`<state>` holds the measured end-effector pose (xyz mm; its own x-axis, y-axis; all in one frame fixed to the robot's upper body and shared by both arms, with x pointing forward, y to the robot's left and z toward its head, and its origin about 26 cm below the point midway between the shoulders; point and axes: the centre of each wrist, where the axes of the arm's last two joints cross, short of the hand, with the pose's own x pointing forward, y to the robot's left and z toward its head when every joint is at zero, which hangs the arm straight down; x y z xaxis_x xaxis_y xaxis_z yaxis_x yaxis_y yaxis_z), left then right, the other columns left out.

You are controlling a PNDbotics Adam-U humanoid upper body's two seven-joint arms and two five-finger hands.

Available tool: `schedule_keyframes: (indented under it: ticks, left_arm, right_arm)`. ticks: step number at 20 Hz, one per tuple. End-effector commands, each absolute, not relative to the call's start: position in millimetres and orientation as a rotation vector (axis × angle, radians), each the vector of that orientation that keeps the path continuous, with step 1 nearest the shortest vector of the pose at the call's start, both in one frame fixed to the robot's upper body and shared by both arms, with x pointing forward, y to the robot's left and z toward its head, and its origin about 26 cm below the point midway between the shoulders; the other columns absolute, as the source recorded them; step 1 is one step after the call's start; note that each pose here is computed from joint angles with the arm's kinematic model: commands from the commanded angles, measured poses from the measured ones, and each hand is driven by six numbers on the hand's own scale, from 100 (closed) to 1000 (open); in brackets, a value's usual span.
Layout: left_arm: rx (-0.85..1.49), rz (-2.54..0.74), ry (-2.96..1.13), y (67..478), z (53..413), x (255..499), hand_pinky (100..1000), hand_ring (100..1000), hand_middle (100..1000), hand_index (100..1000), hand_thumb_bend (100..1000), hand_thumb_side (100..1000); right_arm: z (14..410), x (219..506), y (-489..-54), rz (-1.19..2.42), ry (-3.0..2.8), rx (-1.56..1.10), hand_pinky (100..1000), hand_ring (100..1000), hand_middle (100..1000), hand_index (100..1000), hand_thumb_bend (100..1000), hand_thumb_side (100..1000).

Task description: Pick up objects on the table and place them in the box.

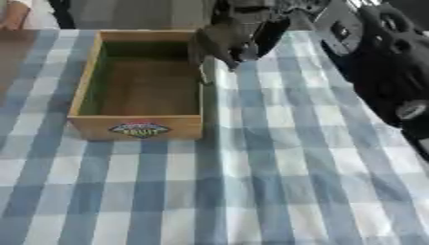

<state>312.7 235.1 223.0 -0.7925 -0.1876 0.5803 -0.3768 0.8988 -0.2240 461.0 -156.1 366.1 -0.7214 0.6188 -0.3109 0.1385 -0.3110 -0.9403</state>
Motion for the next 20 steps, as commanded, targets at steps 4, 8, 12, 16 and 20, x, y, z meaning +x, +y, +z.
schedule_keyframes:
  ticks: [4,8,12,16,20]
  left_arm:
    - [0.374,0.434,-2.524,232.3,229.7,309.6,788,835,789,674,100,619]
    - [0.364,0.431,-2.525,231.1,230.1,309.7,787,835,788,674,100,619]
    - [0.357,0.43,-2.527,230.2,230.6,309.8,787,835,788,674,100,619]
    - [0.345,0.428,-2.532,228.5,231.6,310.0,787,836,788,673,100,619]
    - [0.337,0.427,-2.536,227.3,232.6,310.2,787,836,788,673,100,619]
  right_arm:
    - [381.3,459.6,-133.8,1.994,-1.647,-1.042,649,743,393,258,100,200]
    - [378.3,460.6,-118.8,1.96,-1.663,-1.066,645,738,380,253,100,199]
    - [376.0,462.2,-109.5,1.904,-1.679,-1.092,636,733,373,248,100,198]
    - [368.1,464.9,-97.0,1.799,-1.702,-1.121,618,724,356,245,100,197]
    - [355.0,468.5,-84.8,1.739,-1.686,-1.155,610,720,351,244,100,198]
